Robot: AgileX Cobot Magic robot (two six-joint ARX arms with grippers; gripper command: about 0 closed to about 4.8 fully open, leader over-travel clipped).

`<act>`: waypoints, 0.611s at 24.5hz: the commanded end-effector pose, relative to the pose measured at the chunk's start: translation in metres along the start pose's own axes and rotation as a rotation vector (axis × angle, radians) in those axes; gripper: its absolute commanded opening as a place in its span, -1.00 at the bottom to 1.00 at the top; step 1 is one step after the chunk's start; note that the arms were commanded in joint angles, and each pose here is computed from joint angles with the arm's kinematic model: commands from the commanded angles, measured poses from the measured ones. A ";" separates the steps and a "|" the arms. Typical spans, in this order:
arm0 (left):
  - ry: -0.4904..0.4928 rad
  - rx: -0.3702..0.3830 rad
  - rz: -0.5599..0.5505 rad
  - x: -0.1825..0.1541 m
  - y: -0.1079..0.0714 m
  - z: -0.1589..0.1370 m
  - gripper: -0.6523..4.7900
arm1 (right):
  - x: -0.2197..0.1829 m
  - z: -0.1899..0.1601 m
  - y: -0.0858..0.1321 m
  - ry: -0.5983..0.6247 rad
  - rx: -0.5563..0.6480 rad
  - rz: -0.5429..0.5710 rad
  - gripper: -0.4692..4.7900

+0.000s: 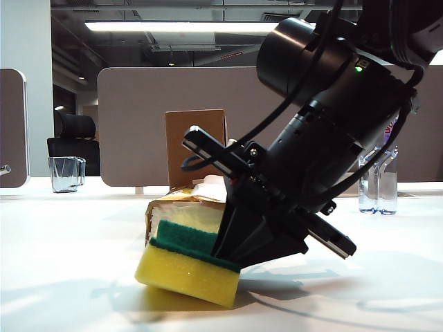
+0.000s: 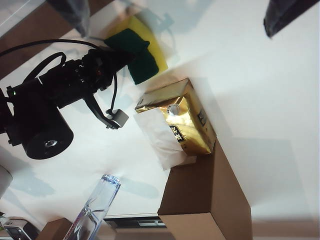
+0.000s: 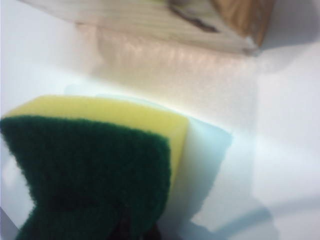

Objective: Move the sponge from left to right to wipe the table, avoiding obstacles on the table, and finally reaching the bottle of mineral water.

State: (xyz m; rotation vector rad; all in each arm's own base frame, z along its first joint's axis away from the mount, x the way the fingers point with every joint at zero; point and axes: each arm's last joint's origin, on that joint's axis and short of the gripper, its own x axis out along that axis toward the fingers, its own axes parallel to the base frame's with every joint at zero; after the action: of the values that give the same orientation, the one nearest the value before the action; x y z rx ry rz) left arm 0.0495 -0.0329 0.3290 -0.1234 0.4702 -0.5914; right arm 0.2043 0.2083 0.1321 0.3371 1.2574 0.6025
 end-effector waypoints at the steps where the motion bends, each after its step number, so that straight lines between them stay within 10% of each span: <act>1: -0.008 0.001 -0.002 -0.001 0.000 0.001 1.00 | 0.003 -0.018 -0.022 0.107 0.033 -0.208 -0.86; 15: -0.009 0.001 -0.001 -0.001 0.000 0.001 1.00 | -0.008 -0.013 -0.041 0.142 0.031 -0.277 -0.86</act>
State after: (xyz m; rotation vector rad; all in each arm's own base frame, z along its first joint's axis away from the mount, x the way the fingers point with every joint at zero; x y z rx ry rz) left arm 0.0495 -0.0329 0.3290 -0.1234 0.4702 -0.5918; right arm 0.2123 0.1913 0.1325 0.2883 1.2790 0.5904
